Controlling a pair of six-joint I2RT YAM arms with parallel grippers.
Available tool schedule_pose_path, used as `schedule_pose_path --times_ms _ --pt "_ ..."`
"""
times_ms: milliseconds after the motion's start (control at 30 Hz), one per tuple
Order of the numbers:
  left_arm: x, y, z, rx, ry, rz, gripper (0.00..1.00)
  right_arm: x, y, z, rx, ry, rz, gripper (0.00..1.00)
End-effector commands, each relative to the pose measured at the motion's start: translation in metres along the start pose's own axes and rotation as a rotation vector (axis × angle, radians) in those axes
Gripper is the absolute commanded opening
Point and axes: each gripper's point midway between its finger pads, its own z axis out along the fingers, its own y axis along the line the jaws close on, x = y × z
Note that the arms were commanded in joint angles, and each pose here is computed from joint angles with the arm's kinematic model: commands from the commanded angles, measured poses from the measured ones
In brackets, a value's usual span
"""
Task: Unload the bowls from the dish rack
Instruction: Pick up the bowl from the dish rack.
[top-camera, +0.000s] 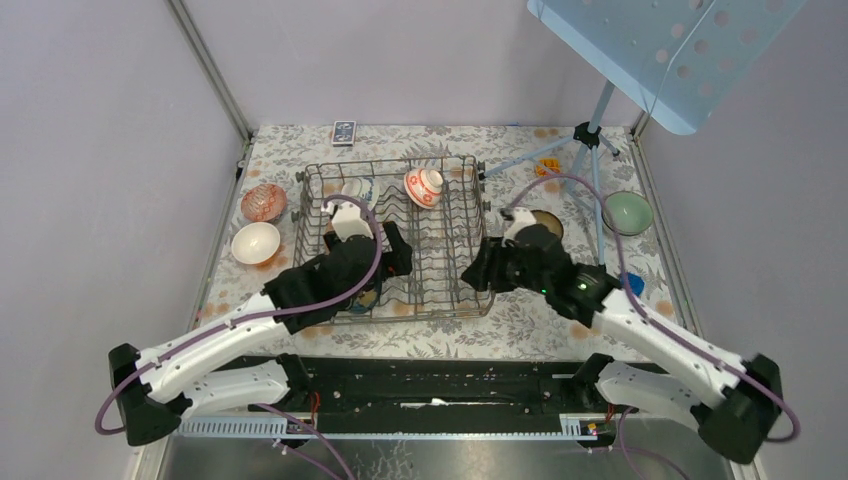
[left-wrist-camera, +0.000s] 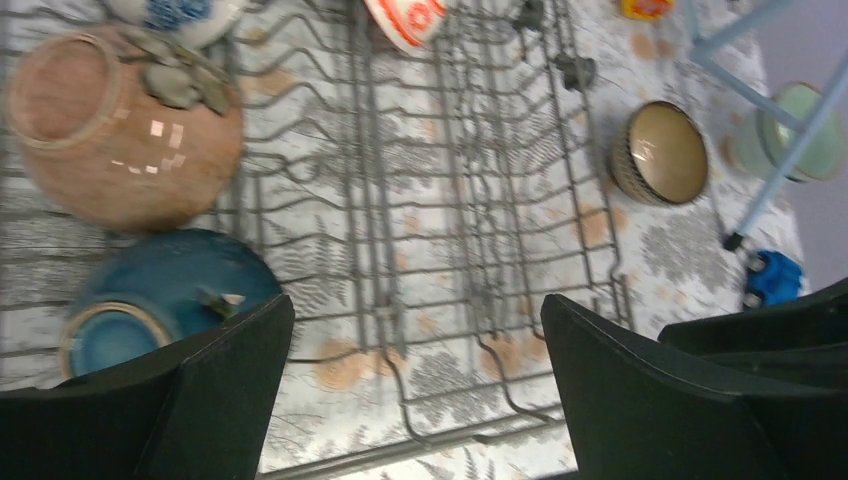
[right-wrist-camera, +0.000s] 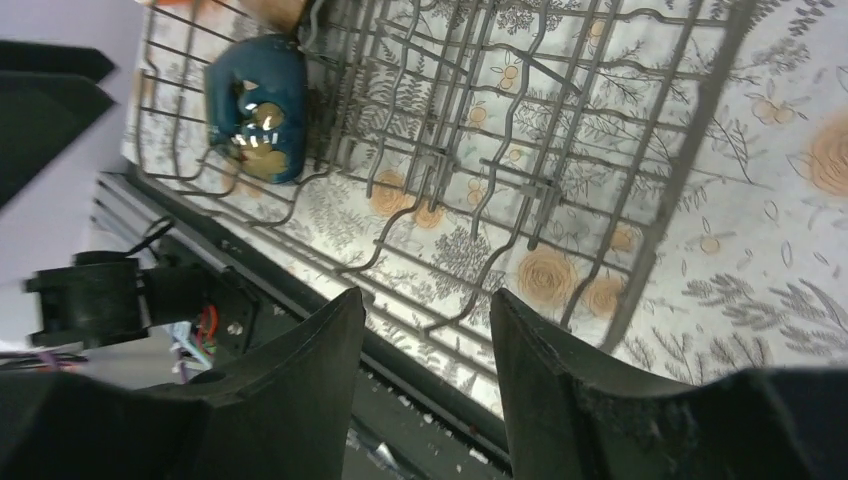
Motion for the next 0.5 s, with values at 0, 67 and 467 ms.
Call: schedule_pose_path --times_ms 0,67,467 --pt "-0.040 0.022 -0.004 -0.102 -0.105 0.027 0.99 -0.026 0.021 0.032 -0.005 -0.080 -0.088 0.57" --pt "-0.046 0.036 -0.001 -0.139 -0.099 0.032 0.99 -0.026 0.021 0.050 0.010 -0.083 -0.080 0.59" --pt "-0.058 0.047 0.050 0.031 0.067 -0.188 0.99 -0.083 0.036 0.100 0.085 -0.231 -0.118 0.91"
